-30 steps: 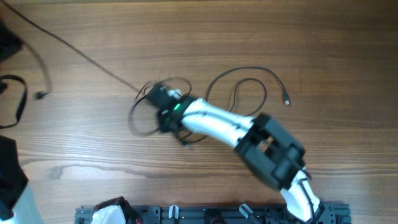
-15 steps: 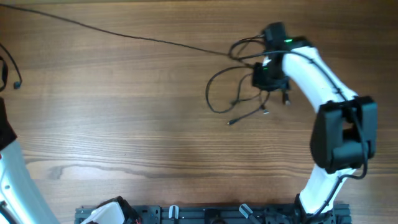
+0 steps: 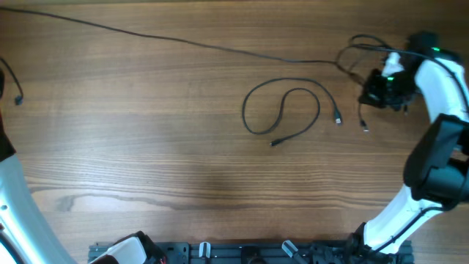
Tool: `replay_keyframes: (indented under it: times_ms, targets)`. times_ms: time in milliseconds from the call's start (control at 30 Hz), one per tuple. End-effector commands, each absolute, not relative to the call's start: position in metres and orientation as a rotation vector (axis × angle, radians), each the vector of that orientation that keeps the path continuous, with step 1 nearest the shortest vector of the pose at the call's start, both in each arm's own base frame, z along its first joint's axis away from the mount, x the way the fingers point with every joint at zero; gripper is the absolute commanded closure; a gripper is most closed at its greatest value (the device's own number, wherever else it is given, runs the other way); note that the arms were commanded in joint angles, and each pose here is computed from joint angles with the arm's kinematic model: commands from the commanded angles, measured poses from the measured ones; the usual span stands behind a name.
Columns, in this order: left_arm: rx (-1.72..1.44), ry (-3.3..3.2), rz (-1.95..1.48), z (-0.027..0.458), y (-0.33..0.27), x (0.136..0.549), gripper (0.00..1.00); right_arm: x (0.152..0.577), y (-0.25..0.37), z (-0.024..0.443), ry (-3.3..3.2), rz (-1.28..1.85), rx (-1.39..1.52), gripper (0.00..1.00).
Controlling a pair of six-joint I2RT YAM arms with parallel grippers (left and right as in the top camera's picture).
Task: Untangle cables
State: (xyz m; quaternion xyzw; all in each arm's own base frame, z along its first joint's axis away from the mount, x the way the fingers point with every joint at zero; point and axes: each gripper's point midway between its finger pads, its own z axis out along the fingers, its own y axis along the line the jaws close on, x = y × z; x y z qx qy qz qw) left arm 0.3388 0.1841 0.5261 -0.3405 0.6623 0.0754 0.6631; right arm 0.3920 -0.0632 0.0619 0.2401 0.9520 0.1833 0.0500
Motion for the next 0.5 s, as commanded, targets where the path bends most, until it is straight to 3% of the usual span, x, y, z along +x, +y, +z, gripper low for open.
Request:
replay_keyframes:
  times_ms: [0,233,367,467]
  targets:
    - [-0.778,1.500,0.210,0.525,0.190,0.335,0.96,0.397,-0.045,0.086,2.776,0.912,0.651,0.96]
    - [-0.768,1.904,-0.197,0.435,0.128,0.352,0.94,0.378,0.063,0.120,2.843,1.064,0.118,0.96]
    - [-0.795,2.119,-0.243,0.385,0.117,0.347,0.93,0.366,0.122,0.158,2.797,1.056,-0.093,0.96]
    - [-0.509,2.296,-0.400,0.361,0.077,0.354,0.87,0.362,0.142,0.183,2.745,0.993,-0.130,0.96]
